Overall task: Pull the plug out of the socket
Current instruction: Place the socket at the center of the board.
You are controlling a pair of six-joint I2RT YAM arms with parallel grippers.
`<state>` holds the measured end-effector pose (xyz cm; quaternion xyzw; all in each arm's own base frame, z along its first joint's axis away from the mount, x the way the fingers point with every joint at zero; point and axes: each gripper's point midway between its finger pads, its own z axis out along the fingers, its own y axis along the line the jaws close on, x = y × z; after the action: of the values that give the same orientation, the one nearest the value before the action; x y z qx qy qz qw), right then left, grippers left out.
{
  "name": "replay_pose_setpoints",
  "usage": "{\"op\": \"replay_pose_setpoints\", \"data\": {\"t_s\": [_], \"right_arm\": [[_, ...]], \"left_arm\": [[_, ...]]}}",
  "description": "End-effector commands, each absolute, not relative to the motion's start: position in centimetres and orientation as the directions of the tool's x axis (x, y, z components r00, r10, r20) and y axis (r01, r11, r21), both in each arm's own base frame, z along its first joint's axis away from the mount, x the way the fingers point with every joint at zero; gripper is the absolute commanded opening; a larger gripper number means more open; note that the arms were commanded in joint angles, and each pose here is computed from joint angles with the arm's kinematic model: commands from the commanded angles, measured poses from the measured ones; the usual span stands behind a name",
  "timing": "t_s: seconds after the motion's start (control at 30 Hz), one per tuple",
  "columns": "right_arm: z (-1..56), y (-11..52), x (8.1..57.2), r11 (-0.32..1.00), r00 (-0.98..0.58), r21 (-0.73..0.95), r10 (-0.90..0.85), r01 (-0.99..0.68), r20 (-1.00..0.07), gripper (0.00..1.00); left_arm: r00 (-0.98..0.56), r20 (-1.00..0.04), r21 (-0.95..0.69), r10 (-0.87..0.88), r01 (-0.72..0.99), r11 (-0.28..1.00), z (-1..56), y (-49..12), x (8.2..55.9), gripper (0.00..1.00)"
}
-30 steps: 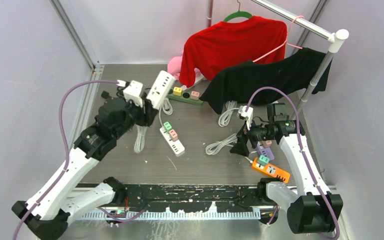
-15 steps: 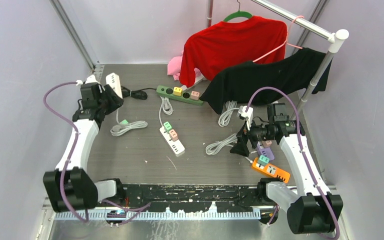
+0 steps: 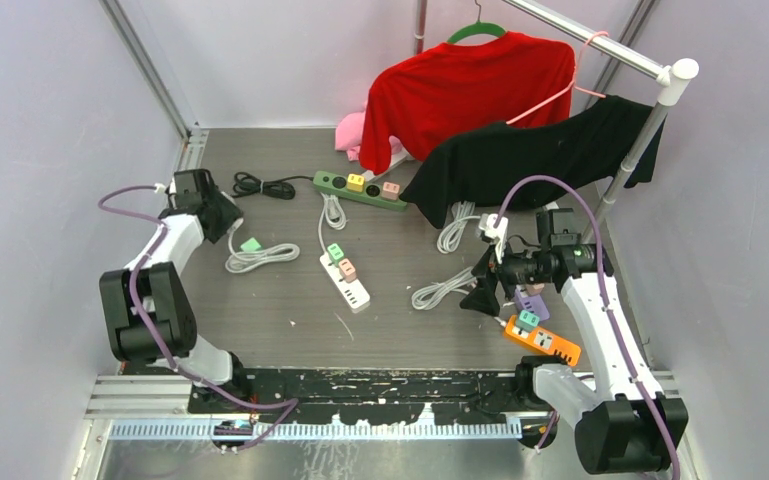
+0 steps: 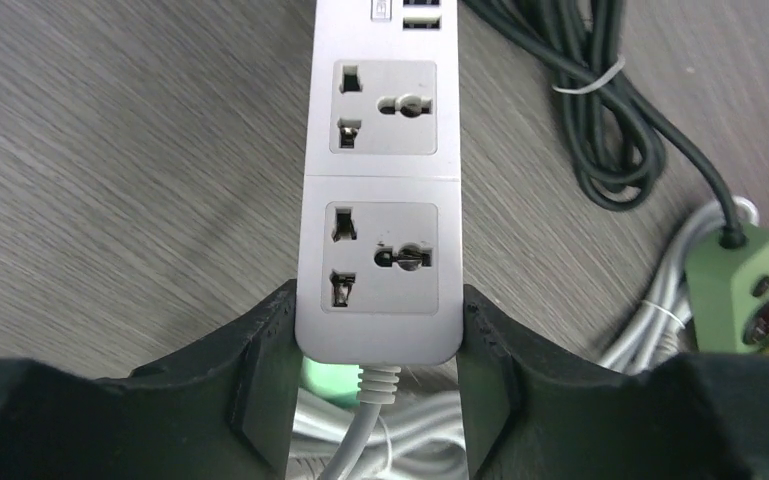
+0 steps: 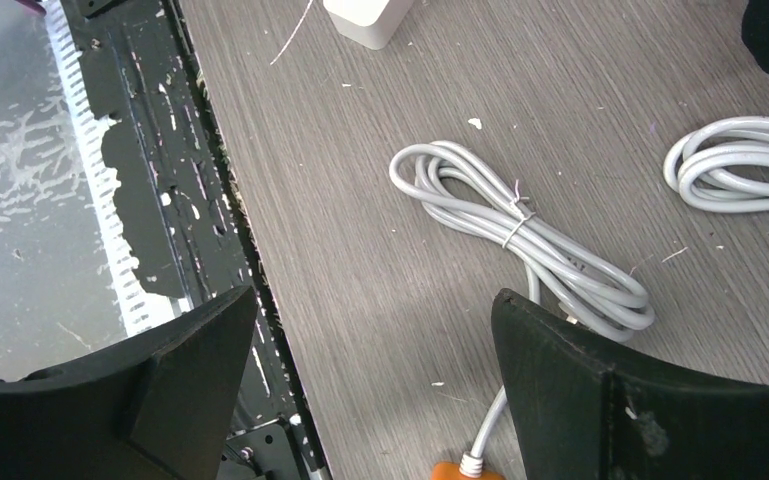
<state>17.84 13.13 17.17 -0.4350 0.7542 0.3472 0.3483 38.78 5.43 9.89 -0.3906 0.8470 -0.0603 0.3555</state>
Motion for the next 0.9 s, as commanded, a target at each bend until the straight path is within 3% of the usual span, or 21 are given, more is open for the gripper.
{"op": "replay_pose_setpoints", "data": {"t_s": [0.0,0.13,0.23,0.4,0.73,0.87], "right_arm": [[18.5,13.6,17.6,0.345,-0.317,0.180,-0.395,-0.921,-0.862,0.92],[18.8,13.7,17.4,0.339,-0.305,0.172,-0.391,-0.925,-0.868,0.92],[19.0,13.7,17.2,0.333,-0.294,0.164,-0.389,-0.928,-0.873,0.92],[19.5,13.8,17.0,0.330,-0.275,0.147,-0.384,-0.933,-0.881,0.92],[19.9,13.8,16.8,0.327,-0.252,0.124,-0.385,-0.937,-0.888,0.92],[20.2,13.8,16.5,0.324,-0.235,0.108,-0.382,-0.940,-0.894,0.92]], "left_arm": [[-0.440,-0.506,-0.280,-0.742,-0.730,0.623,7.3,6.9,37.5,0.58],[-0.454,-0.463,-0.133,-0.761,-0.814,0.566,7.2,8.3,35.6,0.91],[-0.501,-0.404,-0.043,-0.765,-0.825,0.563,7.9,8.4,34.7,0.99],[-0.571,-0.325,-0.050,-0.754,-0.786,0.617,9.2,6.8,33.5,1.00],[-0.585,-0.418,-0.296,-0.695,-0.636,0.713,16.0,3.0,30.4,0.98],[-0.601,-0.472,-0.466,-0.645,-0.451,0.761,19.6,-0.9,28.7,0.93]]}}
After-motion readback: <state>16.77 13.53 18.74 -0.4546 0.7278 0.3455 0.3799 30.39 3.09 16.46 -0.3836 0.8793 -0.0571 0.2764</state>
